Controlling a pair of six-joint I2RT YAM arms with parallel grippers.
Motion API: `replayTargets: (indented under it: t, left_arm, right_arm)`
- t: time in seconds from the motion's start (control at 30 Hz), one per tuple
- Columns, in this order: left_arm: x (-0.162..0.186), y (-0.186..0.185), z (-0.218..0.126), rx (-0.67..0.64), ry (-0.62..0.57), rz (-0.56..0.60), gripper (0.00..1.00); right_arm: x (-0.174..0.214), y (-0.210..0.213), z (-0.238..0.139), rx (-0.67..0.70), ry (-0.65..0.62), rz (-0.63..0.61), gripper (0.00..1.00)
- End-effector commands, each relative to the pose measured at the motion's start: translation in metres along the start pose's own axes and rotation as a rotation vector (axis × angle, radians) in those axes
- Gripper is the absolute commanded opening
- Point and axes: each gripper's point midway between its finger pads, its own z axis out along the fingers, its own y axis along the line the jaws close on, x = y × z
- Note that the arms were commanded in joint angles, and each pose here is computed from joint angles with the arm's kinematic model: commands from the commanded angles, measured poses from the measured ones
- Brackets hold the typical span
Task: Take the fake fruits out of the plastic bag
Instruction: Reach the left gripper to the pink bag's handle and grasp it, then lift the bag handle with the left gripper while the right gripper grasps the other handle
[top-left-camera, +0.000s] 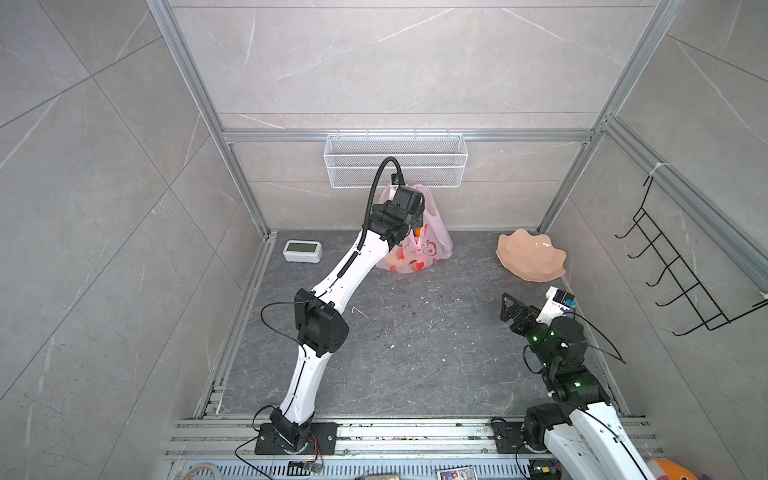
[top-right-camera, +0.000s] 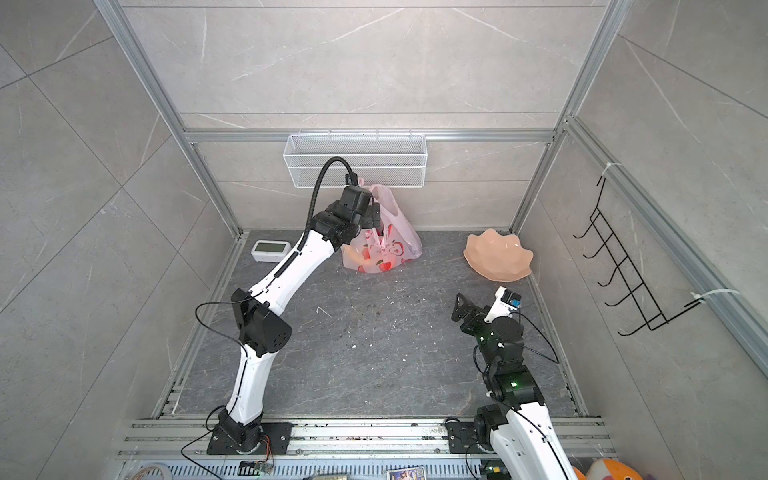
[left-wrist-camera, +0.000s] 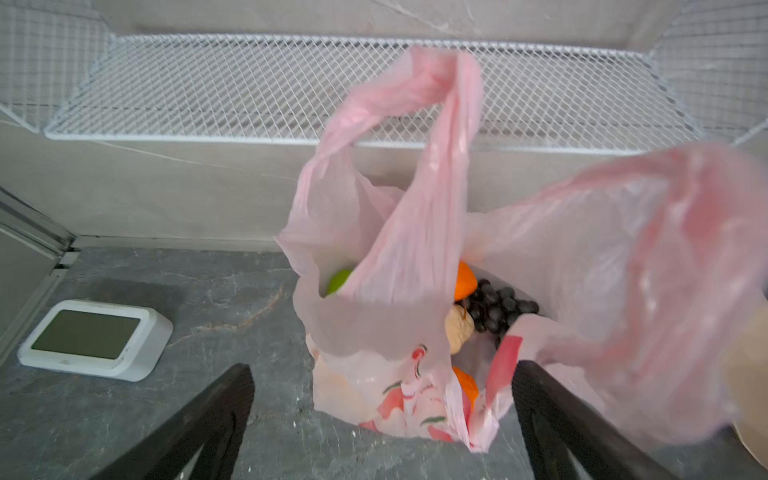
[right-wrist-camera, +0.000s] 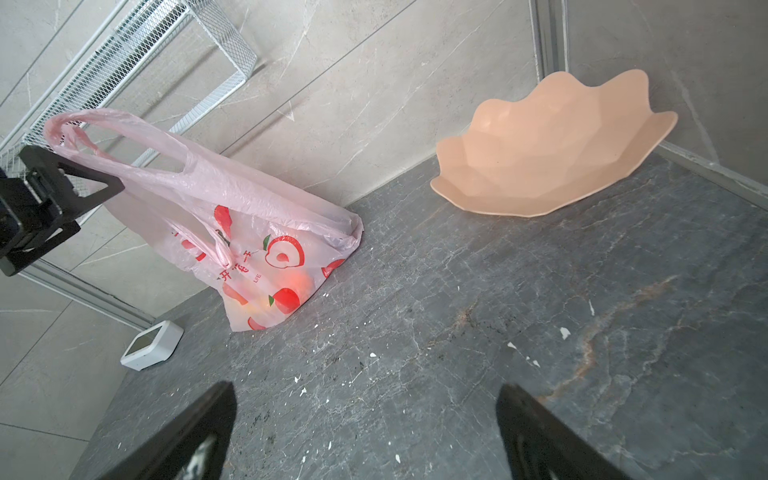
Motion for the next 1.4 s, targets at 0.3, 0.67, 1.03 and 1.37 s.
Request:
replayTargets:
  t: [0.3,0.67,1.03,1.37]
  left_arm:
    - [-0.018,-0.004,0.025,-0.002,-0.103,-0.042,0.56]
    - [-0.025,0.012,-0.037,0.131,-0.123,-0.176,0.0]
    - [0.021,0.041,-0.122,0.34,-0.096,-0.265,0.0]
    - [0.082,0.075,-0.185,0.462,-0.071,-0.32,0.0]
  right_arm:
    - [0.004,0.001,0.004,0.005,0.027,0.011,1.0]
    - [0.012,-0.004,0.013,0.044,0.09,-0.005,1.0]
    - [0.031,0.031,0.023,-0.042,0.224,-0.029,1.0]
    - [0.024,0.128,0.015,-0.109,0.28,-0.206,1.0]
